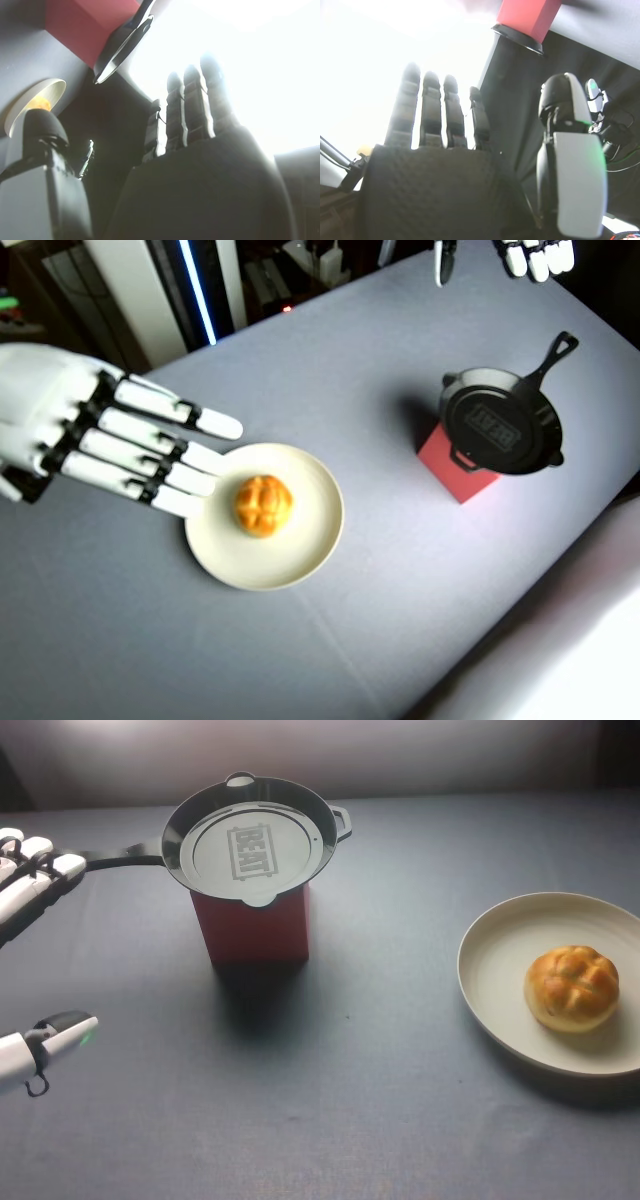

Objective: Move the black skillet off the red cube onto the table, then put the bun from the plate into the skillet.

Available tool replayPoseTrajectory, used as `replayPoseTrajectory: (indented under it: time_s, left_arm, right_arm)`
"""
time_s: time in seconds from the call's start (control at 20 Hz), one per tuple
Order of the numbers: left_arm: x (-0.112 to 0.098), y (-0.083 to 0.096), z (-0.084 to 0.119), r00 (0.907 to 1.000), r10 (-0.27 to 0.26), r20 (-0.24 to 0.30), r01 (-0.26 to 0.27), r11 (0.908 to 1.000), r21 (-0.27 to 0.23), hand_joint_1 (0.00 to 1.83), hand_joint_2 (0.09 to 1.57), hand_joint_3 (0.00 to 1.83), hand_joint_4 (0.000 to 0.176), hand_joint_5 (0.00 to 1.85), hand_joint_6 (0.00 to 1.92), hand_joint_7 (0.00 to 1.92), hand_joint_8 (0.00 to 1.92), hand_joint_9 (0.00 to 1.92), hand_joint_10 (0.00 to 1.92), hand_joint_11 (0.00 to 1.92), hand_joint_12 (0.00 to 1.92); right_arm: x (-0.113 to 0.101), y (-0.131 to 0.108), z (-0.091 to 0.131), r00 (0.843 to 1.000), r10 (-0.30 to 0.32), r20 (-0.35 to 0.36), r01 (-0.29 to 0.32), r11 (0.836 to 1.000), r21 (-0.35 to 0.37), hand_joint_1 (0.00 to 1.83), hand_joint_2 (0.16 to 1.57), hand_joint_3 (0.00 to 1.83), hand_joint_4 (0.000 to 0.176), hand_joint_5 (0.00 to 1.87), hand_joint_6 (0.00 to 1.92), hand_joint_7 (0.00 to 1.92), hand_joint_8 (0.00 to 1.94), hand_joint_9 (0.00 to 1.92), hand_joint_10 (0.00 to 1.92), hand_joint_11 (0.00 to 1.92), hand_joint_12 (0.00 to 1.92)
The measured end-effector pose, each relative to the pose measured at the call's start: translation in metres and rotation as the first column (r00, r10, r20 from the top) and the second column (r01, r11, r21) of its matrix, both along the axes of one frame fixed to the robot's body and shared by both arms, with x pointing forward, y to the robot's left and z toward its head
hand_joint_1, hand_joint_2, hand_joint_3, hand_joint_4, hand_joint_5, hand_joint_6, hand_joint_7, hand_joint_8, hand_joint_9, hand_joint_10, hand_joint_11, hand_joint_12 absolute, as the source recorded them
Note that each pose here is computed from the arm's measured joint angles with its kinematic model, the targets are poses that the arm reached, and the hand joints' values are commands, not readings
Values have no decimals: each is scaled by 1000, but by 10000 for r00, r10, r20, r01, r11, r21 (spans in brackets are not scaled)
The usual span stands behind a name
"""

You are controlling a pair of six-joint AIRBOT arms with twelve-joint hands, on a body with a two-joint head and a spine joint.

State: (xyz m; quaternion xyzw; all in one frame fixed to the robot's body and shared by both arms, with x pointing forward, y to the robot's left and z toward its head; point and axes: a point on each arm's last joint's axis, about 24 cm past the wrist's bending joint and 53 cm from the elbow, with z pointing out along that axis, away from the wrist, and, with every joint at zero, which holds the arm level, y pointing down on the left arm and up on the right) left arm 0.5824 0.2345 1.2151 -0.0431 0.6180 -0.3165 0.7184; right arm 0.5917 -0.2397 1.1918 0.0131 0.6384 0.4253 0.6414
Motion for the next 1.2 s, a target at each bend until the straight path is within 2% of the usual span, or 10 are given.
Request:
replayPoseTrajectory:
  time_s: [0.1,0.2,0.35,0.45,0.55,0.8,0.85,0.95,1.15,1.2]
  left_arm:
    - [4,0,1,10000,24,62,-24,10000,-64,531,1102,1,40,233,0,178,0,129,5,0,417]
    - [17,1,2,9998,163,111,-160,9995,-288,657,1087,0,75,220,1,152,1,104,3,0,427]
    - [42,10,4,9979,634,161,-621,9956,-708,724,1097,0,47,223,3,147,4,56,6,3,50]
    - [58,16,11,9955,898,310,-862,9911,-1016,654,1044,0,105,250,11,187,9,104,2,0,198]
    - [83,23,11,9919,1264,154,-1232,9834,-1331,675,1025,1,76,306,1,257,1,181,6,0,279]
    - [134,23,-8,9847,1399,-1042,-1549,9760,-1533,701,1031,0,137,297,0,263,1,222,4,0,411]
    - [141,20,-6,9853,1339,-1062,-1495,9763,-1565,723,1033,0,137,300,1,259,0,221,2,0,405]
    - [157,15,-5,9840,1253,-1263,-1450,9763,-1604,715,1046,0,110,317,3,287,5,259,9,0,487]
    - [174,9,-12,9774,1183,-1754,-1469,9761,-1603,738,1019,0,116,377,4,367,6,367,14,0,790]
    - [182,5,-15,9740,1187,-1931,-1486,9777,-1486,753,1035,1,92,419,5,451,9,435,15,0,882]
  right_arm:
    - [0,0,-1,10000,2,-28,-2,10000,-5,413,1267,0,77,338,5,356,4,353,4,372,79]
    - [0,0,-1,10000,8,-40,-8,10000,-11,446,1270,0,74,342,3,357,2,346,1,367,67]
    - [0,1,-2,10000,23,-67,-23,10000,-31,447,1254,0,85,351,4,367,4,353,3,374,63]
    - [0,2,-4,9999,76,-85,-76,10000,-43,420,1254,0,86,358,5,378,5,359,4,388,64]
    - [0,3,-6,9998,140,-131,-141,9998,-102,435,1260,1,80,361,3,381,4,361,3,392,61]
    - [1,4,-12,9994,183,-282,-189,9996,-230,466,1267,0,46,367,5,393,8,365,9,406,56]
    - [0,5,-13,9992,239,-327,-247,9994,-223,463,1262,0,45,365,3,392,6,366,9,410,57]
    - [0,8,-16,9986,342,-398,-353,9990,-284,448,1265,0,55,359,2,393,4,375,7,424,57]
    - [0,9,-20,9980,399,-499,-414,9987,-292,488,1275,2,72,352,0,400,3,379,4,430,53]
    - [2,12,-21,9974,487,-530,-503,9983,-287,499,1286,6,73,351,0,394,0,376,2,415,46]
